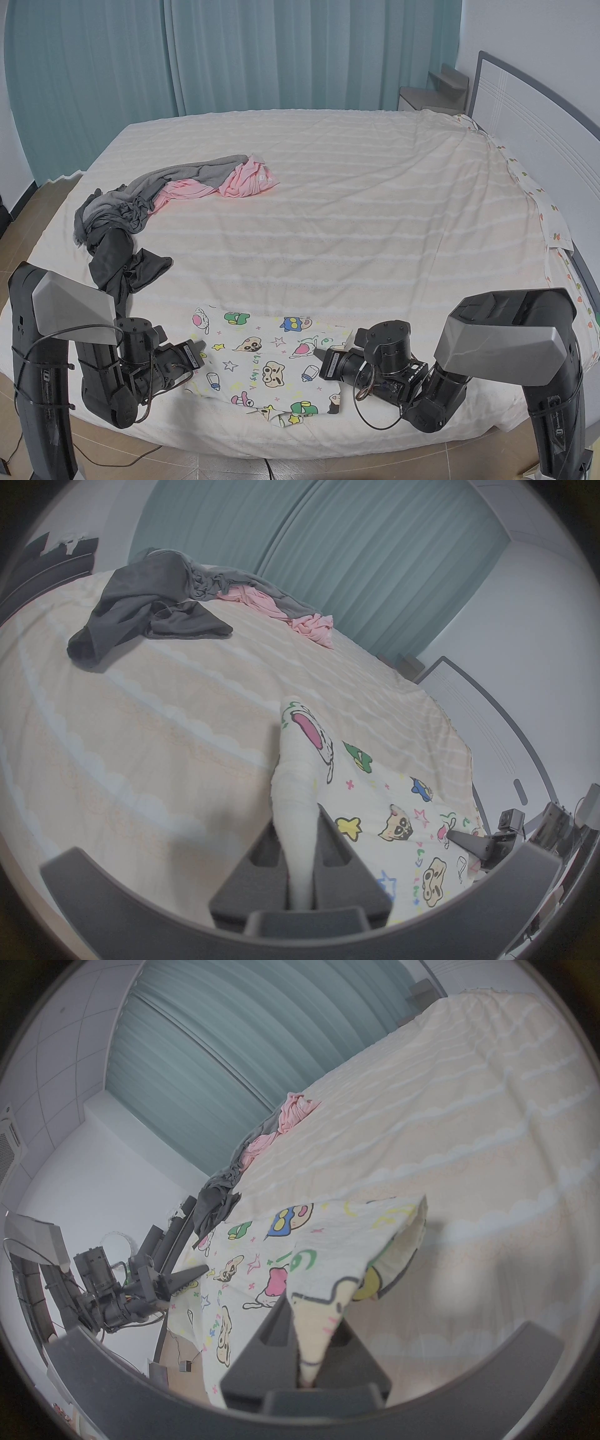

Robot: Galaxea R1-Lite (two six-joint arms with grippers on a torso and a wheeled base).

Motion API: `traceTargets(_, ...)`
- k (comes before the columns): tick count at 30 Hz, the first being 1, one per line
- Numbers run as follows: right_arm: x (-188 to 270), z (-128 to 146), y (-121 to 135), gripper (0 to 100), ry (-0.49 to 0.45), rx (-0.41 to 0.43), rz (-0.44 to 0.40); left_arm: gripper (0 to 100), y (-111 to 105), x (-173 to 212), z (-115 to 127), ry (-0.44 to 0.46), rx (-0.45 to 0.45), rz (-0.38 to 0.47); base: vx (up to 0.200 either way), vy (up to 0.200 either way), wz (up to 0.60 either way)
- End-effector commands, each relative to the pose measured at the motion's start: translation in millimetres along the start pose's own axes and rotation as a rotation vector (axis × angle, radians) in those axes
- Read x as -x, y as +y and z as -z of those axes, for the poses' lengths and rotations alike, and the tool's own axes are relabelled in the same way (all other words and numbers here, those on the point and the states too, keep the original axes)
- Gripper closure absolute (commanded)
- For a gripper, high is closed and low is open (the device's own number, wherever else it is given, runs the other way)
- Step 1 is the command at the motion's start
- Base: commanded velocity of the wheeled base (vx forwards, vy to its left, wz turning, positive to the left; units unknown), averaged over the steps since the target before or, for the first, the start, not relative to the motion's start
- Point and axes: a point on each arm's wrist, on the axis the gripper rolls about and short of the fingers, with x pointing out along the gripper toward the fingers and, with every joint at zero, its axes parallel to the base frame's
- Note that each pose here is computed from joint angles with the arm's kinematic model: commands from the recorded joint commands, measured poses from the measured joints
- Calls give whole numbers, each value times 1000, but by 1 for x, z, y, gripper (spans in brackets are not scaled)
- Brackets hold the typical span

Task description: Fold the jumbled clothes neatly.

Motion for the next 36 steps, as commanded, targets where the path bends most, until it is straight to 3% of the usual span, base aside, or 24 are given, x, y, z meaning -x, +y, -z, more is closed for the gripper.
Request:
traceTargets(1, -2, 0, 1, 100, -5, 2, -1, 100, 10, 0, -5, -18, 15, -30, 0, 0, 0)
traceTargets(13, -5, 0, 5, 100, -9, 6, -11, 100, 11, -5, -12, -49, 12, -27, 0, 0, 0)
traceTargets(16, -7, 0, 5, 100, -9, 6, -11, 100, 11, -5, -10, -40, -57, -30, 0, 0, 0)
traceTargets(21, -8, 4, 4, 100, 0, 7, -8, 100, 11, -6, -10, -36, -63, -34, 0, 0, 0)
traceTargets(36, -14, 7, 4, 100, -12, 7, -7, 100, 21, -7, -20, -76, -52, -55, 0, 200, 0)
